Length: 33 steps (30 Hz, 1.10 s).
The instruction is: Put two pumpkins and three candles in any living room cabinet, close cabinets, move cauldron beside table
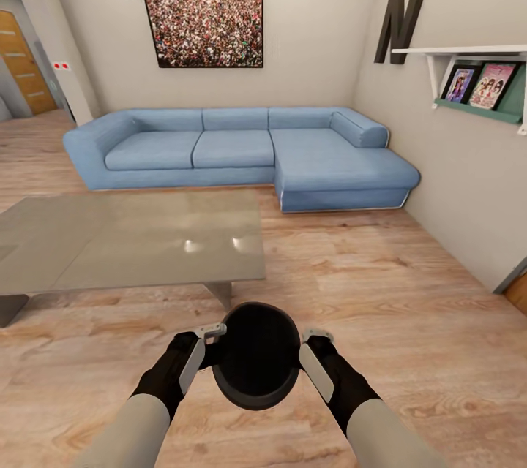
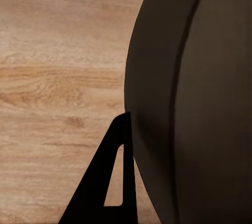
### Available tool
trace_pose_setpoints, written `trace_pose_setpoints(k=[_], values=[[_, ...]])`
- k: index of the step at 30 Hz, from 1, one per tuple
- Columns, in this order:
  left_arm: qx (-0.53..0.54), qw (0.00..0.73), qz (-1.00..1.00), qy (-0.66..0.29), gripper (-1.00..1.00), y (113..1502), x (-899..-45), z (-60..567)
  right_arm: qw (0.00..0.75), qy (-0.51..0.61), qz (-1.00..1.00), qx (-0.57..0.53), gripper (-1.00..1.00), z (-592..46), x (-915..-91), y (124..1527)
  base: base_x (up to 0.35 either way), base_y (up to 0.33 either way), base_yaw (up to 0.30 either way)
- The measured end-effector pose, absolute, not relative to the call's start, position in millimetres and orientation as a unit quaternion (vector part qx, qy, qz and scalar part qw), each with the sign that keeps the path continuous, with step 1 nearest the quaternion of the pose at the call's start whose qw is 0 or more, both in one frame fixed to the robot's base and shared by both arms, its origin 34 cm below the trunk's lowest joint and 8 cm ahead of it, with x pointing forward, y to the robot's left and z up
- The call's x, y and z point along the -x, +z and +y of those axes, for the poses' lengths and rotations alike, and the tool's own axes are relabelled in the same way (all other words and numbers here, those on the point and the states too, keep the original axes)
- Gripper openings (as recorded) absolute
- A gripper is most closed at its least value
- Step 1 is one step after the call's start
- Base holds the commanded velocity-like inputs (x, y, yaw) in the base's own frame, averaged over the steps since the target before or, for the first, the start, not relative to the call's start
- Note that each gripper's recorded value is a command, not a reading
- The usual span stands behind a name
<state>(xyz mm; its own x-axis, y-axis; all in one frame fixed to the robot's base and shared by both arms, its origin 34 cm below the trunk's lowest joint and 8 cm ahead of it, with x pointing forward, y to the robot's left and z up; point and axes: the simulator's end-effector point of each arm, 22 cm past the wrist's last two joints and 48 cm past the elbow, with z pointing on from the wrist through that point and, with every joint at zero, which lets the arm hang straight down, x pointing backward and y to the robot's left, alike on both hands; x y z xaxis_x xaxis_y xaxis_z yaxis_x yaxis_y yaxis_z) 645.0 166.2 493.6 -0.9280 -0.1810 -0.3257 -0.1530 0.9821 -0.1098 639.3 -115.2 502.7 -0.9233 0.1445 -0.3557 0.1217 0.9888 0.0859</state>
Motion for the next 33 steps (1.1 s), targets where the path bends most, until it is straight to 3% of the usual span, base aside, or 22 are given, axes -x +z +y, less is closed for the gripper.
trace_pose_setpoints(k=[6, 33], values=[[0.085, 0.169, 0.981, -0.041, -1.00, 493.3, -644.5, 166.2, 0.183, 0.031, 0.980, -0.068, -1.00, -115.2, -639.0, 502.6, 0.161, 0.000, 0.000], [0.085, 0.169, 0.981, -0.041, -1.00, 445.0, -636.8, 166.3, 0.183, 0.032, 0.980, -0.068, -1.00, -115.0, -630.9, 453.9, 0.002, 0.000, 0.000]])
